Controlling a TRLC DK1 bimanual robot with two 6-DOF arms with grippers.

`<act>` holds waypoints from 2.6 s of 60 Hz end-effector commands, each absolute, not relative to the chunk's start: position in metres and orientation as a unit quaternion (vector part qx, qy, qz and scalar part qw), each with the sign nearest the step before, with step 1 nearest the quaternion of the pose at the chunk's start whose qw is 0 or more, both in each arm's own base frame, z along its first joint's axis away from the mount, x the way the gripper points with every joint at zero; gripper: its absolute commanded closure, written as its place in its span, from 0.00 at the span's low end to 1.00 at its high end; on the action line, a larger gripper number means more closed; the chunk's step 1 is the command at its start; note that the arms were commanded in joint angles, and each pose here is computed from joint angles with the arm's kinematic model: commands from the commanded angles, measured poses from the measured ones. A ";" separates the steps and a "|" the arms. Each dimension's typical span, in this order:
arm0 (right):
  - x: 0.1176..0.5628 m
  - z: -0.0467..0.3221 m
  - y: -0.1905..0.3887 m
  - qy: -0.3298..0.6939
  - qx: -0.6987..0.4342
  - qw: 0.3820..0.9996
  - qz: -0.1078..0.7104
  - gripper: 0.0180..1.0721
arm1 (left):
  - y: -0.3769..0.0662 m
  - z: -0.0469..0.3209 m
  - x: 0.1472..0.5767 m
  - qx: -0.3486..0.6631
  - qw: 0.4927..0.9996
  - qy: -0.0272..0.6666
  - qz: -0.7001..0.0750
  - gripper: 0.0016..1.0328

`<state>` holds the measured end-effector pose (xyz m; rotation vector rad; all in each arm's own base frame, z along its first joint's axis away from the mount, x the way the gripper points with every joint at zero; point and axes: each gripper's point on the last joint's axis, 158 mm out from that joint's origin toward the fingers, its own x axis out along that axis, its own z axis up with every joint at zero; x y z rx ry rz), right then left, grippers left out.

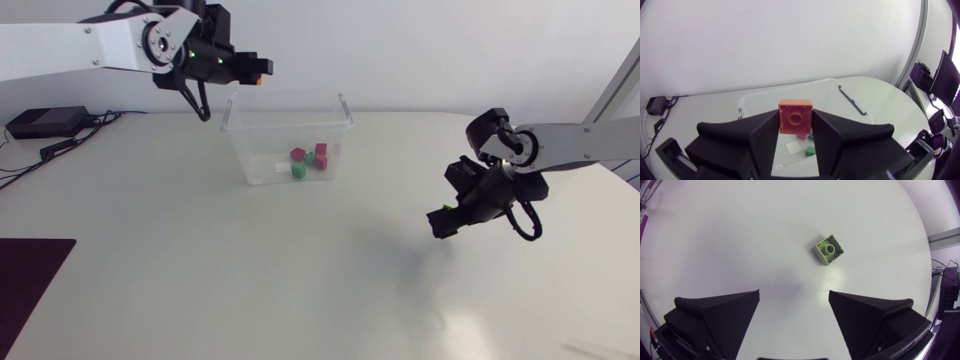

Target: Place the duplo bricks in the container

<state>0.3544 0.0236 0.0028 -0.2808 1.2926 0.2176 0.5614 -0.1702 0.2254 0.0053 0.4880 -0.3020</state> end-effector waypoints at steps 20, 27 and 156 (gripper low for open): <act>0.388 0.006 0.007 0.586 -0.162 0.782 0.138 0.05 | -0.161 0.198 0.597 0.005 0.954 0.264 -0.139 0.04; 0.397 0.001 -0.002 0.584 -0.166 0.779 0.153 0.05 | -0.153 0.215 0.577 0.008 0.957 0.255 -0.138 0.04; 0.414 0.201 0.167 0.357 -0.184 0.858 0.320 0.82 | -0.018 0.243 0.289 0.104 0.986 0.128 -0.039 0.04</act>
